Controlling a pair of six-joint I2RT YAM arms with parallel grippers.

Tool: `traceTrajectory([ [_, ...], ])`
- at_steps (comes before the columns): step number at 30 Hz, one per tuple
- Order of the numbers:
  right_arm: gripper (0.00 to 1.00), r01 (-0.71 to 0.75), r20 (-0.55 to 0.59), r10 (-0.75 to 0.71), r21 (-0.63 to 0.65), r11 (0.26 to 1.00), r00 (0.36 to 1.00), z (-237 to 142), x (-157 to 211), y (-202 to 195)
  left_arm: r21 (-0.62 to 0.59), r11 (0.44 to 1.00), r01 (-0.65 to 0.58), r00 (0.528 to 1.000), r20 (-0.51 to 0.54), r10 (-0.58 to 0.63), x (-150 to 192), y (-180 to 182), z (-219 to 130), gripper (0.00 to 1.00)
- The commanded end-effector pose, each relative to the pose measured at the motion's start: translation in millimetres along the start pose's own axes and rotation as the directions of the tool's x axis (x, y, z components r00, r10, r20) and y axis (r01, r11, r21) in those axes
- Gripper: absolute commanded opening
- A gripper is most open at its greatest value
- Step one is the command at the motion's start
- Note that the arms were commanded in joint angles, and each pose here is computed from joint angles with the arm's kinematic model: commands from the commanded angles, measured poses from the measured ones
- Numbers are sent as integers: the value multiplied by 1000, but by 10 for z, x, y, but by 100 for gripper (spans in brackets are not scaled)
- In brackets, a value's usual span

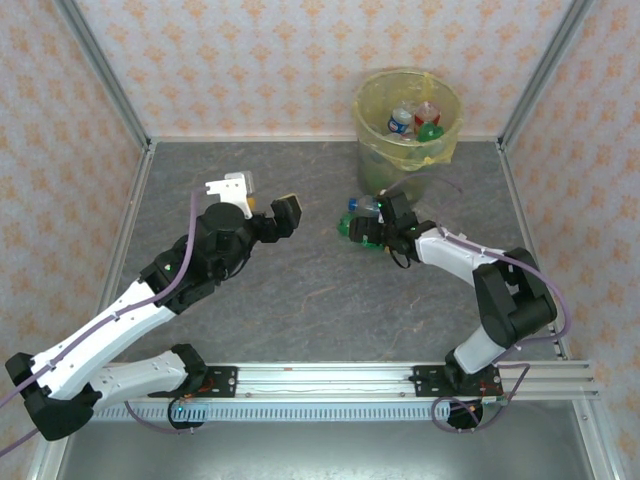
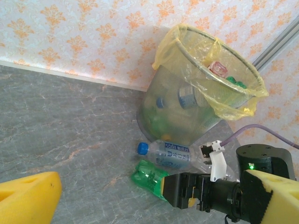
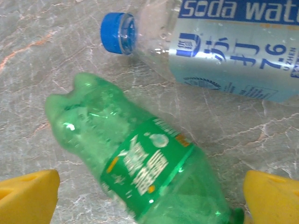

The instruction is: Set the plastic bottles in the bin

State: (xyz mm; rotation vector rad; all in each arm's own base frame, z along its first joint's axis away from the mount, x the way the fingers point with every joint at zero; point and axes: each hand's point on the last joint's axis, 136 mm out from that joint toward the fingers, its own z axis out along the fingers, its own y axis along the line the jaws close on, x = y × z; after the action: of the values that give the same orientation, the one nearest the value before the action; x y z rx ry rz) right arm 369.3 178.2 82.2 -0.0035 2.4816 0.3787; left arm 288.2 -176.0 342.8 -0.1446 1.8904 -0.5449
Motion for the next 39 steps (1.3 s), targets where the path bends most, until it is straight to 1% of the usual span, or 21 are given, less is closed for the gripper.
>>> traceTrajectory([
  [1, 100, 4, -9, -3, 57, 998, 1000, -45, 96, -132, 3, 1000, 3, 1000, 5, -3, -37, -15, 18, 99],
  [3, 100, 21, -20, -20, 48, 999, 1000, -48, 143, -133, 5, 1000, 4, 1000, 5, -4, -39, -22, 21, 99],
  [7, 100, 35, -63, -37, -21, 999, 997, -51, 259, -34, 0, 1000, 3, 1000, 9, -3, -45, -8, 16, 99],
  [12, 96, 17, -98, -23, -69, 997, 995, -53, 391, 78, 3, 1000, 1, 1000, 6, -1, -39, -21, 31, 99],
  [20, 92, 53, -111, -60, -71, 996, 992, -41, 537, 218, 0, 1000, -4, 1000, 2, 4, -17, -16, 45, 99],
  [27, 86, 90, -139, -104, -104, 991, 985, -33, 637, 277, 1, 1000, 0, 1000, 0, 0, -9, -5, 35, 99],
  [35, 77, 128, -187, -145, -103, 986, 972, -32, 819, 238, 1, 1000, 5, 1000, 1, -5, 12, 5, 43, 99],
  [39, 73, 142, -191, -160, -105, 984, 969, -37, 866, 249, 2, 1000, 1, 1000, -5, -1, 33, -5, 68, 99],
])
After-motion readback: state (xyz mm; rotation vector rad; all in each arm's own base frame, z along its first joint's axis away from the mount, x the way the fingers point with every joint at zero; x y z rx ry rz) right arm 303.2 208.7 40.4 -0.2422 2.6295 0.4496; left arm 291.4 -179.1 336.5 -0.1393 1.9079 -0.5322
